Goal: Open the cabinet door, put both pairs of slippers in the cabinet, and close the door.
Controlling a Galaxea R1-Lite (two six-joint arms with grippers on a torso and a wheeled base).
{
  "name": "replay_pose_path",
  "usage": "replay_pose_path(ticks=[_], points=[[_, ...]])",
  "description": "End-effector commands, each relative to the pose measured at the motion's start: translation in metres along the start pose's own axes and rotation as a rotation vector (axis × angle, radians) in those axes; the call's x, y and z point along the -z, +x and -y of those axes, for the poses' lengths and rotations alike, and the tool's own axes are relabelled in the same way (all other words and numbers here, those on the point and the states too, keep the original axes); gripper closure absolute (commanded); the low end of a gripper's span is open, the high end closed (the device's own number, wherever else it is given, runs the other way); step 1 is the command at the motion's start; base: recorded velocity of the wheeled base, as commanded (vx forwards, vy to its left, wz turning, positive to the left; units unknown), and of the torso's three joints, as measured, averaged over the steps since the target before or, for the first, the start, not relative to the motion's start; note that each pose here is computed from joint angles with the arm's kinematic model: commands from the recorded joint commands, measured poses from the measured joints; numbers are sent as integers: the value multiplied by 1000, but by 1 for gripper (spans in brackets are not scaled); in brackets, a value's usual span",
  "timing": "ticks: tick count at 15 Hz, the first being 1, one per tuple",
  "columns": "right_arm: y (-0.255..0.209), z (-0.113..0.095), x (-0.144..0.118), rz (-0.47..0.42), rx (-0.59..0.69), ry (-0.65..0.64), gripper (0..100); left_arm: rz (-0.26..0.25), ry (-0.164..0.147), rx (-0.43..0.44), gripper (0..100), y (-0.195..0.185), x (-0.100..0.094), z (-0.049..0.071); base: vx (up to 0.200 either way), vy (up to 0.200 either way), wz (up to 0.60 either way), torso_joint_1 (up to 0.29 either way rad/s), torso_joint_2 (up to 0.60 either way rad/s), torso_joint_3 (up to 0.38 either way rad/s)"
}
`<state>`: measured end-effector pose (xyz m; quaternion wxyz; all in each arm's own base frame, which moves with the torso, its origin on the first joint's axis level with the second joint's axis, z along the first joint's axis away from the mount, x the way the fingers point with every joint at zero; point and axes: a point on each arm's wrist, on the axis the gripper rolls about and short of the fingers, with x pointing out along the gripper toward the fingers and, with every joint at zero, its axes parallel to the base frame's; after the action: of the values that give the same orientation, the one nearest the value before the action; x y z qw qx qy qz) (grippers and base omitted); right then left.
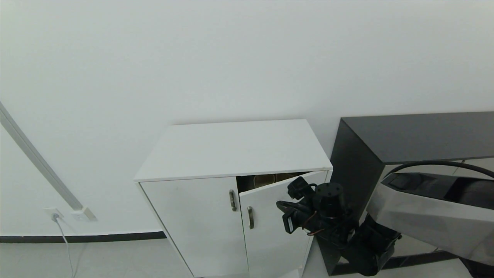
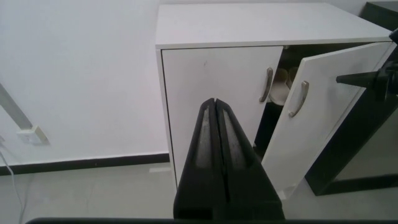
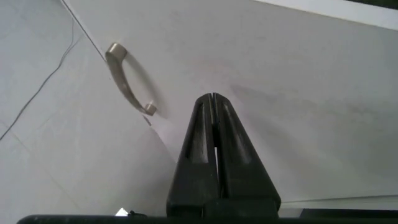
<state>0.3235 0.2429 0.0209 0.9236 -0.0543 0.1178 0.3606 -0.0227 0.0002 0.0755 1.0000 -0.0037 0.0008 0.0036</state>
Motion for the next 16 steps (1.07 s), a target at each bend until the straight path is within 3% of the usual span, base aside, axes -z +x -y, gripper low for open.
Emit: replay_pose_path(ticks=[1, 6, 16], points=[[3, 6, -3, 11, 12, 2, 100, 0, 0, 0, 100, 0, 0, 0, 0, 0, 0, 0, 0, 0], [12, 24, -4, 9, 52, 12, 100, 0, -2, -2, 100, 0, 0, 0, 0, 0, 0, 0, 0, 0], [22, 35, -13, 4, 71, 20, 100, 0, -2, -2, 100, 0, 0, 0, 0, 0, 0, 0, 0, 0]])
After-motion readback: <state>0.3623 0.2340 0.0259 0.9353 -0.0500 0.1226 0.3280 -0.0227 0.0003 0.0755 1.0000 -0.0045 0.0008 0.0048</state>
